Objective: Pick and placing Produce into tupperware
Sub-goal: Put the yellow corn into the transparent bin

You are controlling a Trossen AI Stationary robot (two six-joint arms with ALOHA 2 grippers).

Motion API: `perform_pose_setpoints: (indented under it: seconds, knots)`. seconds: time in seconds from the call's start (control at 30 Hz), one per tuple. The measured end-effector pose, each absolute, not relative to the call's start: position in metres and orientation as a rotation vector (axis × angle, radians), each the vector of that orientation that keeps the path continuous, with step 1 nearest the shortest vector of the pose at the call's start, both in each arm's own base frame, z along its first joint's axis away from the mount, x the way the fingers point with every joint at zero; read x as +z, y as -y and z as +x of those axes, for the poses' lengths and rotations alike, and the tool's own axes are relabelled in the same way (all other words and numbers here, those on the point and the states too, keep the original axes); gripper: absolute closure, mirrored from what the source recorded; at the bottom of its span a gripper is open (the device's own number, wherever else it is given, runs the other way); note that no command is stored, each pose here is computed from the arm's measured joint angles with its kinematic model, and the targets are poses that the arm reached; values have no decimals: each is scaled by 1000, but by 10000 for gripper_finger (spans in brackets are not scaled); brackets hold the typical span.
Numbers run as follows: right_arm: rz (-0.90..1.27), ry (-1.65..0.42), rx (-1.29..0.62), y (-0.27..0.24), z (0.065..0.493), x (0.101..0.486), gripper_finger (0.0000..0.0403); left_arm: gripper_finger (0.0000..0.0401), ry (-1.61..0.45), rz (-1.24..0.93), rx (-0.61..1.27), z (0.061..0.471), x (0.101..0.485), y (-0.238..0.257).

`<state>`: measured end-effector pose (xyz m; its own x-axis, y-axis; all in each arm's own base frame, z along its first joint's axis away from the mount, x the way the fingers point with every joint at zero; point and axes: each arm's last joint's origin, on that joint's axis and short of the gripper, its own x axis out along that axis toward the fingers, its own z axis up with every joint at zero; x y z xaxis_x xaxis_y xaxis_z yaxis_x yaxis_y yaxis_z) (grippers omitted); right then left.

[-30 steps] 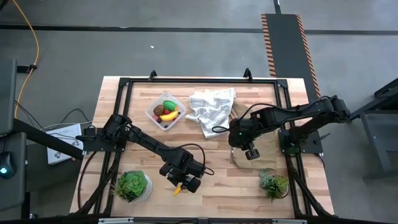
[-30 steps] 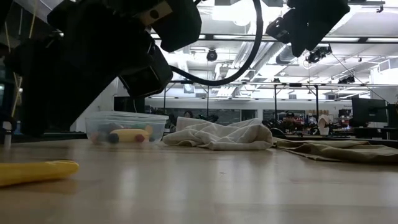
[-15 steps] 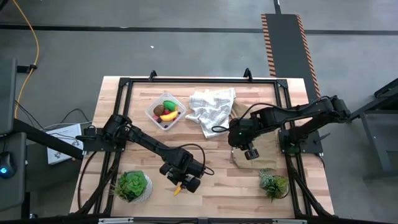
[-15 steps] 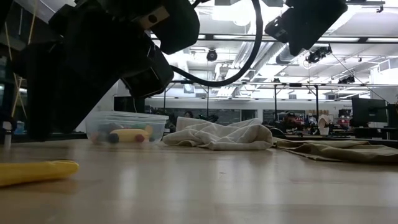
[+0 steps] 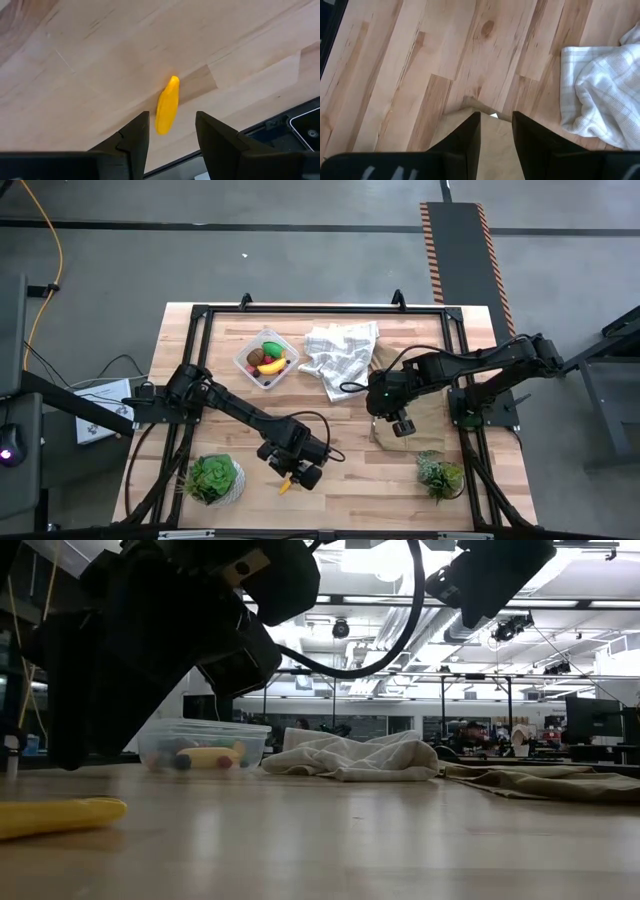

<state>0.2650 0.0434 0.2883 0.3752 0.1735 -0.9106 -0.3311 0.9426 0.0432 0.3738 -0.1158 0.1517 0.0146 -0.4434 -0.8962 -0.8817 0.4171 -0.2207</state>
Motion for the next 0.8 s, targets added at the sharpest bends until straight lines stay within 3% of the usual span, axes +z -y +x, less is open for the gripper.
perform_pose_setpoints:
  seconds: [0.8]
  knots:
    - [-156,-1139,324,-43,265,288,300,252,-1673,-1191,489,378,130,118]
